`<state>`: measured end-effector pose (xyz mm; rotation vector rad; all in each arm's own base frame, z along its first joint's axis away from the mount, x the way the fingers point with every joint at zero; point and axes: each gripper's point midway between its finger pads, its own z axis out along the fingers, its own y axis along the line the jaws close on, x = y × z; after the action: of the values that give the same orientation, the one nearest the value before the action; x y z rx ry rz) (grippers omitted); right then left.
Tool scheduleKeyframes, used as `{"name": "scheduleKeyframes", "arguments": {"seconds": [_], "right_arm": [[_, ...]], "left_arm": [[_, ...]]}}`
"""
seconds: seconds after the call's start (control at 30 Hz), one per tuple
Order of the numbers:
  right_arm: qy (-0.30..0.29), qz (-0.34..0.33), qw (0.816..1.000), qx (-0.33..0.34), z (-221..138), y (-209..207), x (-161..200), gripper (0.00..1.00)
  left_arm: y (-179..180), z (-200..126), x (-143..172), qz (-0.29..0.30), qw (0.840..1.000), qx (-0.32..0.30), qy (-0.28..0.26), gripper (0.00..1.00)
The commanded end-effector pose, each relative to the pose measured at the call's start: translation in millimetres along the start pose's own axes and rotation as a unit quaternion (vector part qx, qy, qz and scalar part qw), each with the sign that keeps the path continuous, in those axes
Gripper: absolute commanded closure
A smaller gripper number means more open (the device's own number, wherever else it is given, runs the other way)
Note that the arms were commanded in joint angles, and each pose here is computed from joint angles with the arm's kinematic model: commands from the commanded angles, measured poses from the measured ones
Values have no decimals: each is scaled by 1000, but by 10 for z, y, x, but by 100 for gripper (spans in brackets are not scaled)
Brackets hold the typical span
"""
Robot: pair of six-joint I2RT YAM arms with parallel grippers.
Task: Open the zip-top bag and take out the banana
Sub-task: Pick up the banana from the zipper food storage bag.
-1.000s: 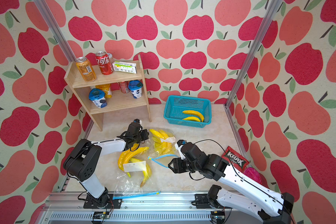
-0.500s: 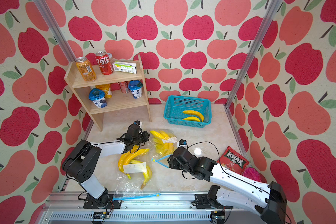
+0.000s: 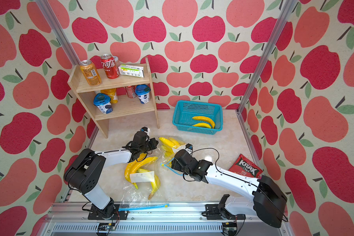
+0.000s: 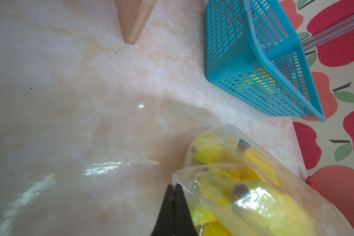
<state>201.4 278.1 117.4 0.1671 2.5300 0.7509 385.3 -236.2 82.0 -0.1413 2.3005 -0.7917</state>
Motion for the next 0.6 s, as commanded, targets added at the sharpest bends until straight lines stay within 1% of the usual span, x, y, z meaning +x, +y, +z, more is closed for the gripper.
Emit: {"name": "scheduleKeyframes", "arguments": {"seconds": [0.0,0.07,0.13,0.2,0.3,0.43,0.57], "right_arm": [[-5,28,999,-17,126,74,-32,34],[16,31,999,8,205,-2,50,35],[24,36,999,25,263,-80,85,36],[31,42,998,32,307,-135,101,40],[30,44,998,34,336,-162,93,40],[24,45,999,11,381,-84,61,38],[40,45,998,18,463,-87,106,39]], "left_arm": [[-57,-7,88,2,1000,16,12,100],[-56,-6,90,3,1000,17,11,100],[-60,-11,93,3,1000,18,11,100],[-57,-24,93,1,1000,18,10,100],[-59,-38,96,2,1000,18,8,100],[-62,-42,108,-1,1000,20,10,100],[-49,-40,128,-2,1000,19,11,100]]}}
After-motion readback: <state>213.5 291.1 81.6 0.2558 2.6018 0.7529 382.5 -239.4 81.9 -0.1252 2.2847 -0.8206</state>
